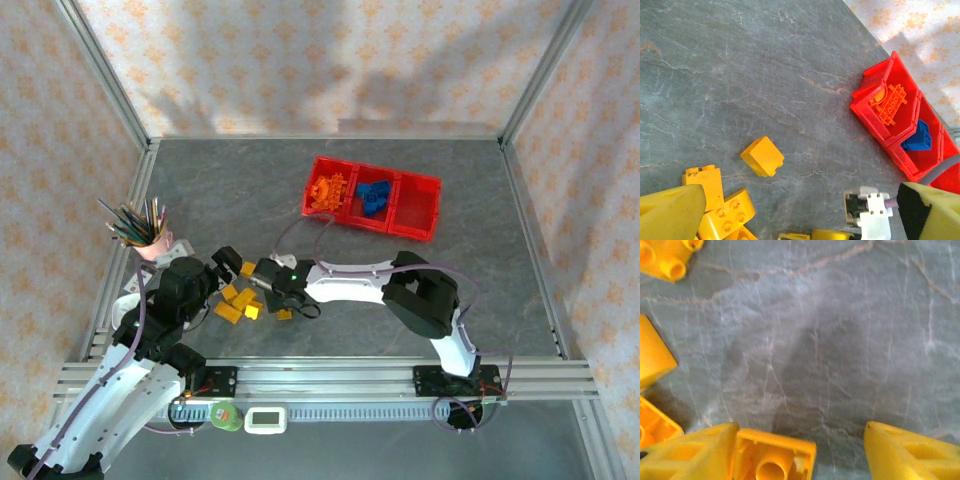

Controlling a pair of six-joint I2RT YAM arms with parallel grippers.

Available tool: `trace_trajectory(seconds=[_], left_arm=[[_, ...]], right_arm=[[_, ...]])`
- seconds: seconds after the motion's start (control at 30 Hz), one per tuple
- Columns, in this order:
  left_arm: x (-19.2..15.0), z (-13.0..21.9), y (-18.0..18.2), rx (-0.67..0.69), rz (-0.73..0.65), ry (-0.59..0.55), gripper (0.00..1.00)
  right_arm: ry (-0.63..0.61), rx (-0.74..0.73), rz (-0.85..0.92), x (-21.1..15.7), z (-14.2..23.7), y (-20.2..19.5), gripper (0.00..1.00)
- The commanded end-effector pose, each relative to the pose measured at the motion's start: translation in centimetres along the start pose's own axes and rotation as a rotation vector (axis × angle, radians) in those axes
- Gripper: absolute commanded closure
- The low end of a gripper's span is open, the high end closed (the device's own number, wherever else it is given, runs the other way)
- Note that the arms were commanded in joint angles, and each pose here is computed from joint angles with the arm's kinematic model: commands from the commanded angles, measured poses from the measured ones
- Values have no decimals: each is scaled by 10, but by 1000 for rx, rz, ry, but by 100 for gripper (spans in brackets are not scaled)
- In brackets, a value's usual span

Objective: Sort the legos into containers by color
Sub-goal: Pick up the lego from the bottom-center of the table.

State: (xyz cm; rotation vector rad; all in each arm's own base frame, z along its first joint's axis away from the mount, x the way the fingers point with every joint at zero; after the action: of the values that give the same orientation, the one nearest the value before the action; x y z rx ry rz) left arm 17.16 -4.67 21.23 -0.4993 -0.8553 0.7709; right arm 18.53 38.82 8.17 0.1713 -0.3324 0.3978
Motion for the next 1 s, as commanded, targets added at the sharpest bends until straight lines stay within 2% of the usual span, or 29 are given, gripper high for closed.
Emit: trace_trajectory(seconds=[0.0,0.17,0.47,0.63,0.77,0.97], left_arm=[[4,5,-5,-14,-4,-2,1],[4,5,-6,-20,-2,0,1],[3,3,-12,-41,-11,19,1],[1,1,-19,-79,-15,44,1],[-3,-4,-31,-141,-45,86,1],[-8,-13,-47,-191,-91,145,1]], right_arm=[[55,-56,-30,-21,8,-15,38],[66,-41,-24,-29,8,-12,45],[31,-24,-12,-19,12,-6,68],[-21,-5,-26,-6,31,-7,70],[-68,-12,-89,9,49,-30,70],[-167,-75,-189,35,83,-89,70]])
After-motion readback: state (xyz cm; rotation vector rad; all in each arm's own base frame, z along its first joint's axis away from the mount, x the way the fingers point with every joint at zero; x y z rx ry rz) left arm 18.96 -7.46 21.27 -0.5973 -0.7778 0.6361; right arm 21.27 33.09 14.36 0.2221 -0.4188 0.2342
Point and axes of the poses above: each hand's point on the last joint's axis, 136 mm out from that joint toward the fingers, its own z axis back along the fingers, its own y axis along the line the jaws close on, x = y × z, the point moved 6 cm from there along z, back along the fingers, and after that the axes turned 7 degrees about z, right-handed, at the moved point
